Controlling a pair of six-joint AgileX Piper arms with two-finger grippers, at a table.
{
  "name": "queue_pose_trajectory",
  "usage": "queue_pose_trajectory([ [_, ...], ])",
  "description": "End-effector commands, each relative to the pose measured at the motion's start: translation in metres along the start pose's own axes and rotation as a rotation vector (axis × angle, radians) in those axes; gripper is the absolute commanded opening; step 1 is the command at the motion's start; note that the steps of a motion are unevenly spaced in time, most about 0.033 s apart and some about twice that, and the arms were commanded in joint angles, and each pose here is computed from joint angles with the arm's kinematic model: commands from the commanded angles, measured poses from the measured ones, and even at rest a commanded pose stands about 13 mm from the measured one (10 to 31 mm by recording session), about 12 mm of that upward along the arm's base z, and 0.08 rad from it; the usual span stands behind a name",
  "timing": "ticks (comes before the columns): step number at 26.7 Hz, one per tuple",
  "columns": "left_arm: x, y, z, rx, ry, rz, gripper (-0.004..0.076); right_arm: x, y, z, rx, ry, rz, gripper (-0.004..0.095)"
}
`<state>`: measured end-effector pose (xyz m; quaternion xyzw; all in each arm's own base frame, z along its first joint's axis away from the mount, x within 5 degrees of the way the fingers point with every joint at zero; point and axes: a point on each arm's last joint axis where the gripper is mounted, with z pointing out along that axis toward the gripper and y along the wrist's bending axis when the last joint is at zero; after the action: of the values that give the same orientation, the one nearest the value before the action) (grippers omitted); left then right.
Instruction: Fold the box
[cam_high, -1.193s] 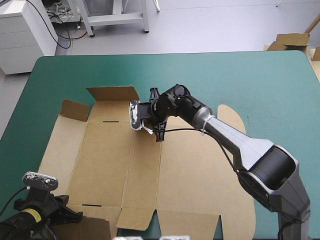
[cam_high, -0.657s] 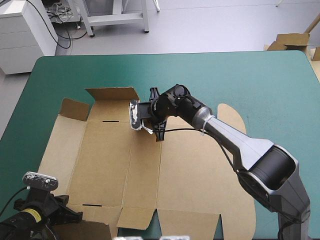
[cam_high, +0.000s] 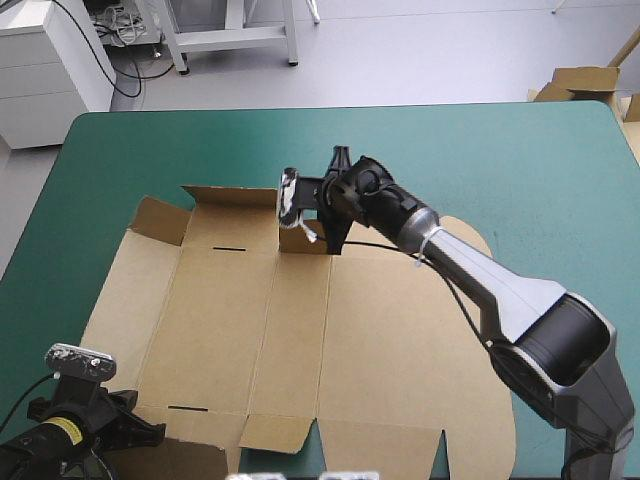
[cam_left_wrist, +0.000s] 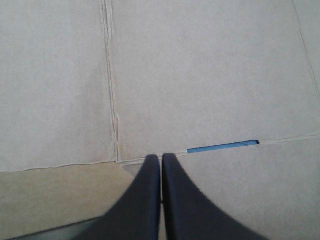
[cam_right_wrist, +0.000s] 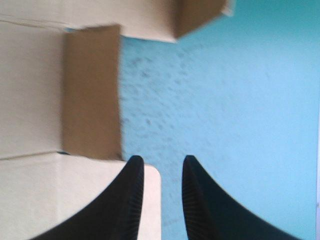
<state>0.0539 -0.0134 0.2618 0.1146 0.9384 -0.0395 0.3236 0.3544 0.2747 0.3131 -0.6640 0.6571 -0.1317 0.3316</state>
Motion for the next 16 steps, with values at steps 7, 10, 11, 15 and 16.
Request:
queue_pose_trajectory([
  [7,-0.010,-0.001,-0.004,0.011,-0.059,-0.015,-0.0008,0.132,-0.072,-0.081,0.112,0.229,0.598,0.0251],
  [10,-0.010,-0.001,-0.004,0.011,-0.059,-0.015,-0.0008,0.169,-0.073,-0.100,0.008,0.234,0.794,0.0251],
  [11,-0.010,-0.001,-0.004,0.011,-0.059,-0.015,-0.0008,0.179,-0.074,-0.107,0.003,0.207,0.858,0.0251],
  [15,-0.010,-0.001,-0.004,0.011,-0.059,-0.015,-0.0008,0.224,-0.060,-0.145,0.021,0.190,1.099,0.0252],
  [16,-0.010,-0.001,-0.004,0.011,-0.059,-0.015,-0.0008,0.231,-0.054,-0.151,0.029,0.205,1.129,0.0251],
])
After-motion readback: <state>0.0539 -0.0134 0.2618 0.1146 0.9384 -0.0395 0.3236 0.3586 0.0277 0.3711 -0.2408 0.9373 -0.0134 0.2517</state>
